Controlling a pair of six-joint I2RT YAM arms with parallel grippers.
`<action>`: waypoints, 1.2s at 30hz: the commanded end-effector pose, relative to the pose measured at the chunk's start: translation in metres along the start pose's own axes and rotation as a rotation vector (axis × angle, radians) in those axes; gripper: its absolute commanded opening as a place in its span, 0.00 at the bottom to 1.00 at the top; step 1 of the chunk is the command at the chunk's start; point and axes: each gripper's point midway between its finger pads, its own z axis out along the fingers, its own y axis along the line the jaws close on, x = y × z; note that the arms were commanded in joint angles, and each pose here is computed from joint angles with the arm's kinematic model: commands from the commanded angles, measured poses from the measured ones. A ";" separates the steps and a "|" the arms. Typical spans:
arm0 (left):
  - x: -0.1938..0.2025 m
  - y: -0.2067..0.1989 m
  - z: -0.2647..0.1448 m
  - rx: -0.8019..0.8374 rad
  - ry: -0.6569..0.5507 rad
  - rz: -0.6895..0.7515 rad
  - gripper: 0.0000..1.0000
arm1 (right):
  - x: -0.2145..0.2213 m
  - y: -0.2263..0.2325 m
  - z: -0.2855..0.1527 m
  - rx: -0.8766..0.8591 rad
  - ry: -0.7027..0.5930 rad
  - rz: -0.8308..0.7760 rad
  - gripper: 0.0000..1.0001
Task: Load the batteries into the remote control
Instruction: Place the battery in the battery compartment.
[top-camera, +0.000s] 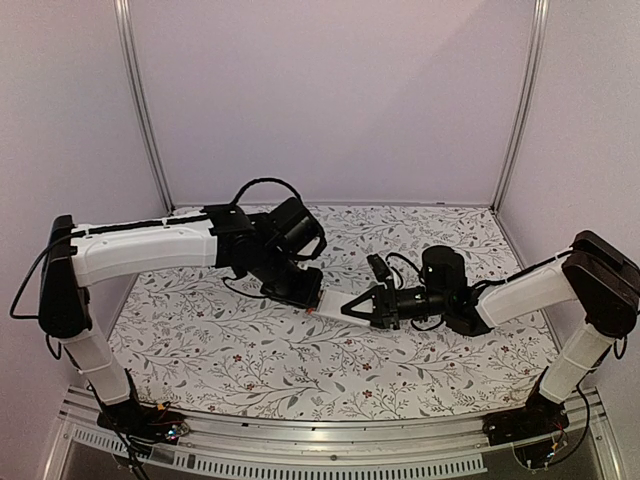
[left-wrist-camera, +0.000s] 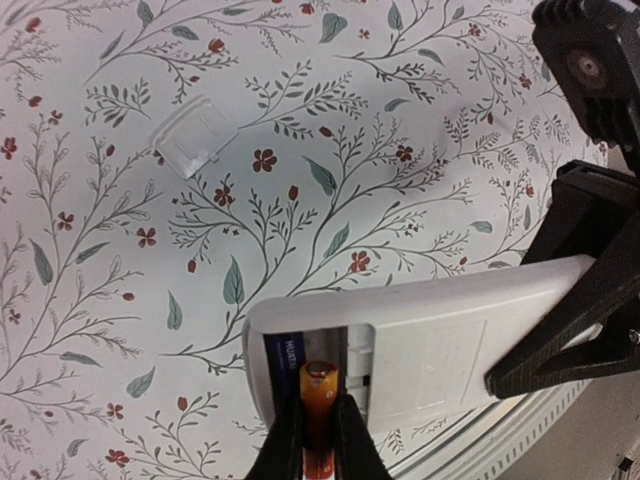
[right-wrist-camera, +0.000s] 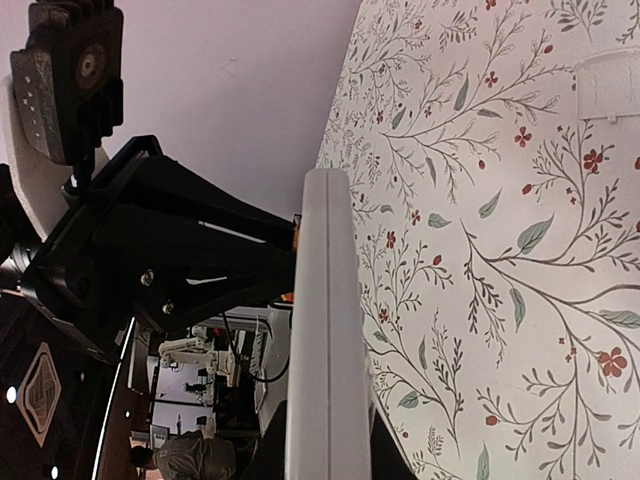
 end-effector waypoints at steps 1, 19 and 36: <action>-0.001 -0.002 0.004 -0.024 0.000 0.002 0.08 | 0.001 0.021 0.005 -0.077 0.006 -0.059 0.00; -0.003 0.000 0.007 -0.034 0.002 -0.010 0.20 | 0.001 0.025 0.006 -0.090 0.004 -0.057 0.00; -0.024 -0.009 -0.028 0.035 -0.105 0.030 0.34 | 0.005 0.024 0.003 -0.092 0.009 -0.050 0.00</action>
